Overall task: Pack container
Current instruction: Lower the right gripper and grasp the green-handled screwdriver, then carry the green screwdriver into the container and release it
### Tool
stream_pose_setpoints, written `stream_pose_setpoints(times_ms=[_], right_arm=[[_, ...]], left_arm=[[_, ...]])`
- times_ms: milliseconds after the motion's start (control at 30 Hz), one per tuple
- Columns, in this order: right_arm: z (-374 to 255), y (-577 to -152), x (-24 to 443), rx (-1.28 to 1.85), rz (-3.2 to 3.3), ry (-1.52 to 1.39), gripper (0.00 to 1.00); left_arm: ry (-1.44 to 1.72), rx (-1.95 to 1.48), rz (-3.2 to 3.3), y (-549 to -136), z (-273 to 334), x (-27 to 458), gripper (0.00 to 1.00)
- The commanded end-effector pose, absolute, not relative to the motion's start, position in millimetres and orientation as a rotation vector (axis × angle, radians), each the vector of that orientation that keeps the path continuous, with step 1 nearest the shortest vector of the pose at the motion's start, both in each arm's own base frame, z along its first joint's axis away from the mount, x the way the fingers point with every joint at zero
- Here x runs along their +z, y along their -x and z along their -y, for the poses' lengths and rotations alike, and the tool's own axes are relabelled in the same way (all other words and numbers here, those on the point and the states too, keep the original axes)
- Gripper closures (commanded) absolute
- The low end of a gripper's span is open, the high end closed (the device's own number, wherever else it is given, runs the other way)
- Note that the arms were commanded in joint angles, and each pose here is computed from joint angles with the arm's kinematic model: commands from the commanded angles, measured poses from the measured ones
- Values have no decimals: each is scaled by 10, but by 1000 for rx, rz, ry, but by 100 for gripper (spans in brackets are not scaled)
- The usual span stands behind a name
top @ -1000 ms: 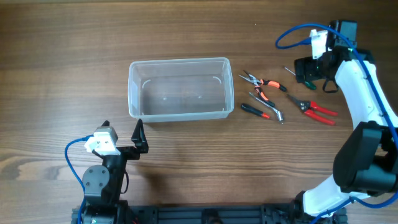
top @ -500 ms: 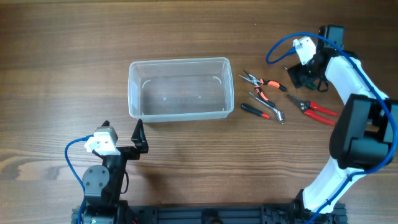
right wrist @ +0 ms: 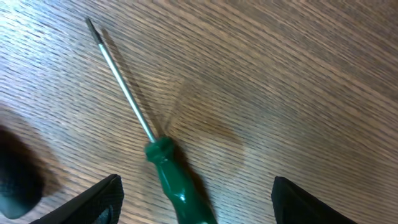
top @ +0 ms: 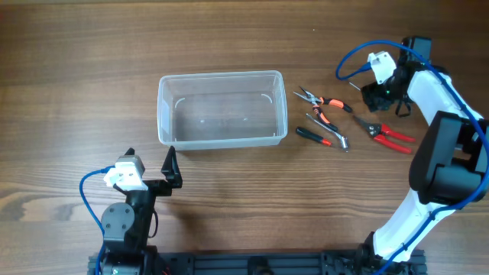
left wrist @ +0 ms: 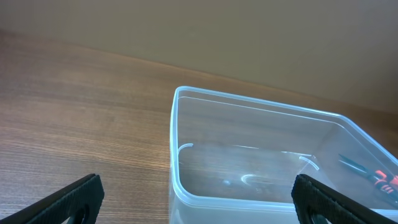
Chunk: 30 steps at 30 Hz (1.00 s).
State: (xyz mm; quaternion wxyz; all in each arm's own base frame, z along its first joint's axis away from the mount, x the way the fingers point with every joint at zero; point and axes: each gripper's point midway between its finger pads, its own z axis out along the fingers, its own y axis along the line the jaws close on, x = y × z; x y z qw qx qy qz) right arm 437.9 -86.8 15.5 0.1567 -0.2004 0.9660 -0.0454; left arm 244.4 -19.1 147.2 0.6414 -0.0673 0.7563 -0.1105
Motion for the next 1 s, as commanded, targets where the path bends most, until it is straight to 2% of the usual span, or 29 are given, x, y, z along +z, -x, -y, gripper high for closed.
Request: stream_pose_setpoints(times_ms=[0,167,333,467,533,667,867,967], right_arm=[[774,-4241,-76,-42,-2824,551,27],[771,-4225,-113,-31,-2842,496,34],[768,-4216,-115,-24,-2850,468,45],[761,-4187,-122,-11,-2870,415,63],[752,-4144,-132,2,-2891,387,77],[744,-4107,-139,26,-2922,237,96],[749,-4192,111,47,-2880,-8,96],[523,-4343,534,228,-2775,-24,96]], left_arm=[[168,-251,-1726,-2445,172,1453,0],[168,-251,-1726,-2445,172,1453,0],[168,-251,-1726,-2445,172,1451,0],[168,-251,-1726,-2445,172,1453,0],[168,-251,-1726,-2445,172,1453,0],[168,-251,-1726,-2445,172,1453,0],[168,-251,-1726,-2445,172,1453,0],[168,-251,-1726,-2445,172,1453,0]])
